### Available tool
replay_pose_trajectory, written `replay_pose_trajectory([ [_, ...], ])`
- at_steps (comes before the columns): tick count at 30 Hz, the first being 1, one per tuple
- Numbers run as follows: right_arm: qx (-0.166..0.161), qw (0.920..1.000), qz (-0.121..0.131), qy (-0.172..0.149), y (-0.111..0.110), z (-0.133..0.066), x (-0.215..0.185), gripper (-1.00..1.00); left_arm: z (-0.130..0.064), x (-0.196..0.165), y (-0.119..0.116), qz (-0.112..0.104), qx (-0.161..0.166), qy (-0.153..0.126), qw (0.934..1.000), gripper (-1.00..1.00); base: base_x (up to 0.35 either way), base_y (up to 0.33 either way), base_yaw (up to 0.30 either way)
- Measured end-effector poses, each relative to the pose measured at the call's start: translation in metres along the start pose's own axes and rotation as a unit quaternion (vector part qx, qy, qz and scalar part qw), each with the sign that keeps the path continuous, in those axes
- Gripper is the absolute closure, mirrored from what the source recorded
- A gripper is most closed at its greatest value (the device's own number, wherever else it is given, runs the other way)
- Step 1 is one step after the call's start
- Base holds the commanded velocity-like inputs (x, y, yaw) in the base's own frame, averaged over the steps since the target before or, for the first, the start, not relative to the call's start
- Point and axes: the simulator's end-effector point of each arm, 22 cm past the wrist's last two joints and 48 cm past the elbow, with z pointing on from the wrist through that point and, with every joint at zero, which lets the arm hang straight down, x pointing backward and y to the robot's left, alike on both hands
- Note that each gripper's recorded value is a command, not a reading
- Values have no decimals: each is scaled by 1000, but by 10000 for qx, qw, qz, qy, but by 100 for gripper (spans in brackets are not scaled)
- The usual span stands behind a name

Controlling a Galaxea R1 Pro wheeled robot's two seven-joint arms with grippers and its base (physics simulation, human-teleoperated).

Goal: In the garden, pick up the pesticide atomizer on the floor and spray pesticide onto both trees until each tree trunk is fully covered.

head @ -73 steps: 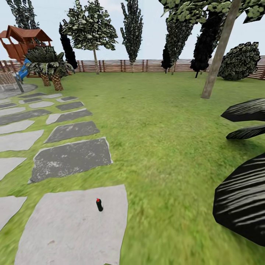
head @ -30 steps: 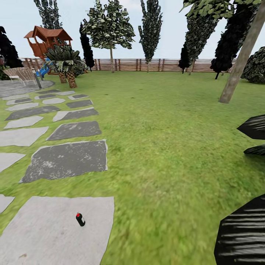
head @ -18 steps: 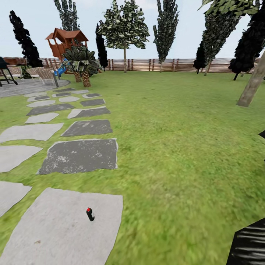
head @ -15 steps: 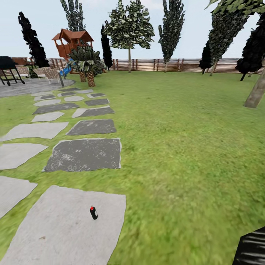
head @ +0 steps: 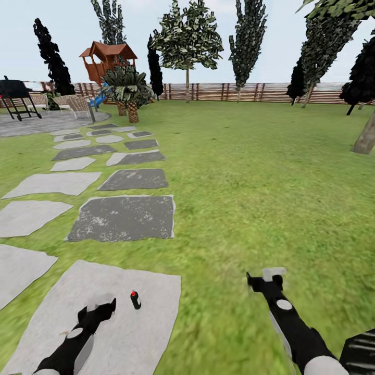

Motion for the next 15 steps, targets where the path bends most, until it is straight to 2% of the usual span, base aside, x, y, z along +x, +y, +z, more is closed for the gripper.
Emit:
replay_pose_trajectory([
  [1,-22,10000,13,-84,0,7,-21,-100,-1,1,-8,200,94,-7,9998,-100,148,-99,0],
  [3,-17,10000,0,-4,-2,9,-16,-100,-2,4,-22,434,253,-3,9987,-100,204,-178,0],
  [7,-17,10000,-7,32,-2,9,-12,-100,-2,3,-21,448,223,-15,9987,-100,65,-57,0],
  [15,-32,10000,-12,45,0,9,-11,-100,-1,1,-18,395,190,-42,9990,-100,165,-193,0],
])
